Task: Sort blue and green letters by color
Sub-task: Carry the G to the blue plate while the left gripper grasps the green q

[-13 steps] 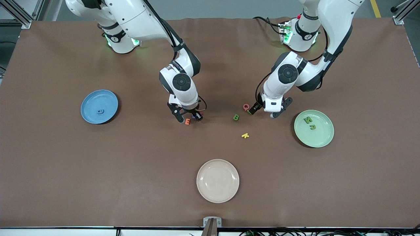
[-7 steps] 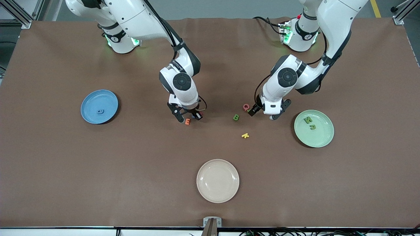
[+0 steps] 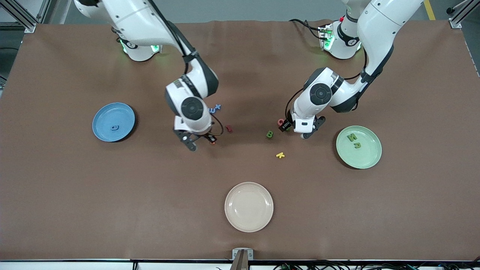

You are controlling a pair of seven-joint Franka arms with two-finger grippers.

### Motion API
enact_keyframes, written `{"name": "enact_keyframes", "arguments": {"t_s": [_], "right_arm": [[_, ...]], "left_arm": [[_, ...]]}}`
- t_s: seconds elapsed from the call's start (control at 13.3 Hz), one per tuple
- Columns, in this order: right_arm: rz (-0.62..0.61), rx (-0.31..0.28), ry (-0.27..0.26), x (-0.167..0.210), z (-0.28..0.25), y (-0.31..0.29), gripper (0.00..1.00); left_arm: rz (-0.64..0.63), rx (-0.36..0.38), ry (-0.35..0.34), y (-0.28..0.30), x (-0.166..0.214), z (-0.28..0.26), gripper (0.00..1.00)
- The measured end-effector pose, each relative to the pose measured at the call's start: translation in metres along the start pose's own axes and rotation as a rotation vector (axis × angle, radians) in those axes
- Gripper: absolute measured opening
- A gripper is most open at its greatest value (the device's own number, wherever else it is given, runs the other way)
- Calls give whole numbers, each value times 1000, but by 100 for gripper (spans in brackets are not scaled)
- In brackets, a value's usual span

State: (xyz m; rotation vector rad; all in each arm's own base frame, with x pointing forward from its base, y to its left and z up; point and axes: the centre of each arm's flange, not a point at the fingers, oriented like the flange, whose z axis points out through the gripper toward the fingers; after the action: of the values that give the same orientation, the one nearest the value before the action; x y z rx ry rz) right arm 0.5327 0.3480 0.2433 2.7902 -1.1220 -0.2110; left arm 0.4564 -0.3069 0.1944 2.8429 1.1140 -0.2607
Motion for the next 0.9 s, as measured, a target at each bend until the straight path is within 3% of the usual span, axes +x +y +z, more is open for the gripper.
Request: {"name": "enact_keyframes", "arguments": {"t_s": [0.15, 0.38, 0.53, 0.9], "right_arm": [[-127, -35, -40, 50, -31, 40, 36], [-300, -39, -81, 108, -41, 119, 36], [-387, -46, -71, 134, -38, 163, 36], [-571, 25, -53, 196, 2, 260, 36]], "left_arm": [[9, 9, -3, -1, 2, 7, 63], [10, 7, -5, 2, 4, 9, 57], [4, 0, -5, 6, 8, 8, 56], [-9, 10, -8, 5, 17, 18, 56]]}}
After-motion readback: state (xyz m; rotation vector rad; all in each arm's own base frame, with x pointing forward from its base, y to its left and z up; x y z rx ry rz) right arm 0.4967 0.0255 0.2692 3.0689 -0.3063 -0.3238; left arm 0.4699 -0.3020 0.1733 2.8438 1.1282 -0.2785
